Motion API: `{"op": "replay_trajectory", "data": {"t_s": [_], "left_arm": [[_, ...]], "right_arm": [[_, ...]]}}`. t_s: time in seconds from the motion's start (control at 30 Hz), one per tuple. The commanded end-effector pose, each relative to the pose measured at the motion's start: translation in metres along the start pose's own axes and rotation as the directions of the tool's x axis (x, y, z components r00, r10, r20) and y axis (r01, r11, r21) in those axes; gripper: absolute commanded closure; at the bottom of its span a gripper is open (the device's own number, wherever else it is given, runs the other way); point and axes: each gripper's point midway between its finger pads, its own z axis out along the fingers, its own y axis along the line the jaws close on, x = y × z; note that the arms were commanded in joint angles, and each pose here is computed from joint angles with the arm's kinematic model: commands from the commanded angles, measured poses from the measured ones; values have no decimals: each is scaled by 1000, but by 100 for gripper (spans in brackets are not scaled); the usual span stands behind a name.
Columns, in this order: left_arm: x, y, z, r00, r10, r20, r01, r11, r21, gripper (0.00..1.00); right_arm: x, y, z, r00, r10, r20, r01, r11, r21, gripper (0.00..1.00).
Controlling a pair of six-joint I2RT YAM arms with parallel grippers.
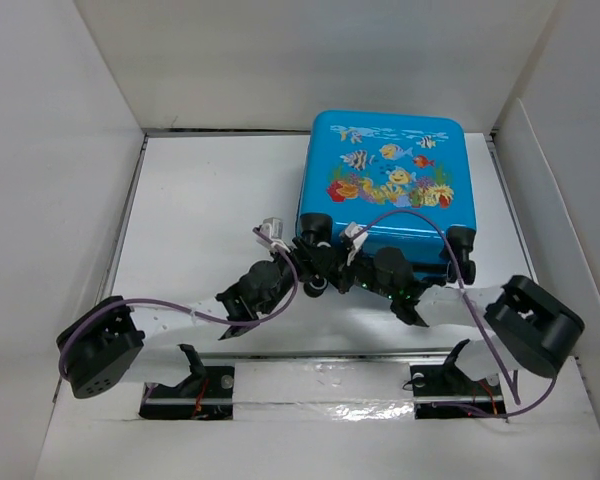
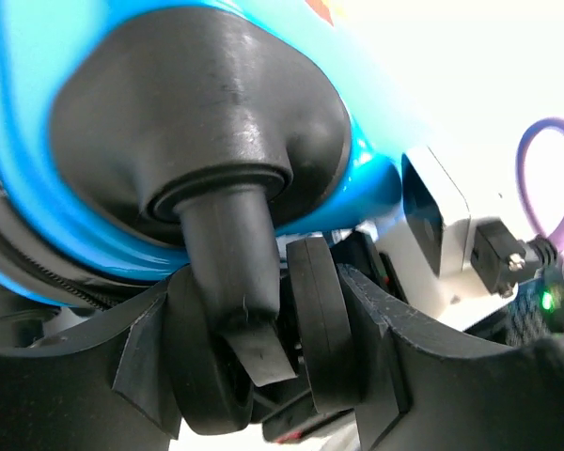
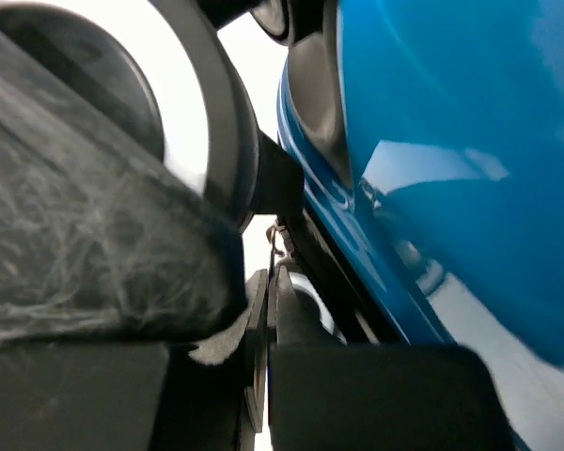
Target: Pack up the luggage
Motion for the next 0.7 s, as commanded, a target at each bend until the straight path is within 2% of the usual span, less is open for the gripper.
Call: {"op": "replay_trajectory", "data": {"t_s": [0.0, 0.07, 0.1, 0.2, 0.23, 0.3, 0.33, 0.37, 0.4, 0.47, 0.5, 0.53, 0.67], "left_arm": [[-11, -172, -64, 995, -61, -84, 101, 759, 644, 100], [-13, -169, -72, 993, -87, -79, 118, 752, 649, 100], [-13, -159, -74, 992, -100, -71, 122, 768, 629, 100], [-15, -145, -74, 993, -106, -47, 113, 802, 587, 100], [-8, -134, -70, 995, -86, -60, 105, 832, 544, 100], [-10, -129, -72, 997, -59, -41, 72, 843, 534, 99], [-5, -121, -70, 998, -41, -51, 60, 864, 501, 94], [-6, -117, -70, 998, -45, -47, 63, 869, 490, 93], [-6, -108, -73, 997, -63, -41, 75, 879, 470, 93], [-6, -109, -74, 996, -74, -46, 87, 873, 479, 99], [-4, -117, -73, 996, -70, -64, 93, 863, 497, 100], [-5, -126, -73, 995, -75, -71, 102, 845, 525, 100], [3, -162, -72, 990, -51, -133, 125, 763, 634, 100]], "right_arm": [[-66, 92, 35, 974, 101, 201, -29, 943, -332, 100], [-88, 102, 37, 947, 142, 287, -24, 925, -378, 100], [-91, 103, 38, 938, 199, 285, -75, 916, -393, 100], [-90, 100, 36, 920, 256, 298, -125, 910, -395, 100], [-85, 92, 36, 918, 266, 294, -155, 924, -350, 100], [-79, 80, 31, 937, 221, 269, -148, 953, -265, 100], [-60, 63, 33, 955, 213, 209, -180, 970, -165, 100], [-70, 62, 23, 954, 194, 228, -165, 976, -141, 100], [-59, 55, 16, 962, 177, 209, -158, 982, -102, 100], [-53, 35, 4, 963, 173, 208, -174, 985, -14, 100], [-61, 32, -3, 960, 161, 229, -163, 987, -7, 100], [-56, 28, -4, 967, 156, 203, -159, 987, 0, 100], [-60, 44, 11, 981, 123, 153, -114, 991, -66, 100]]}}
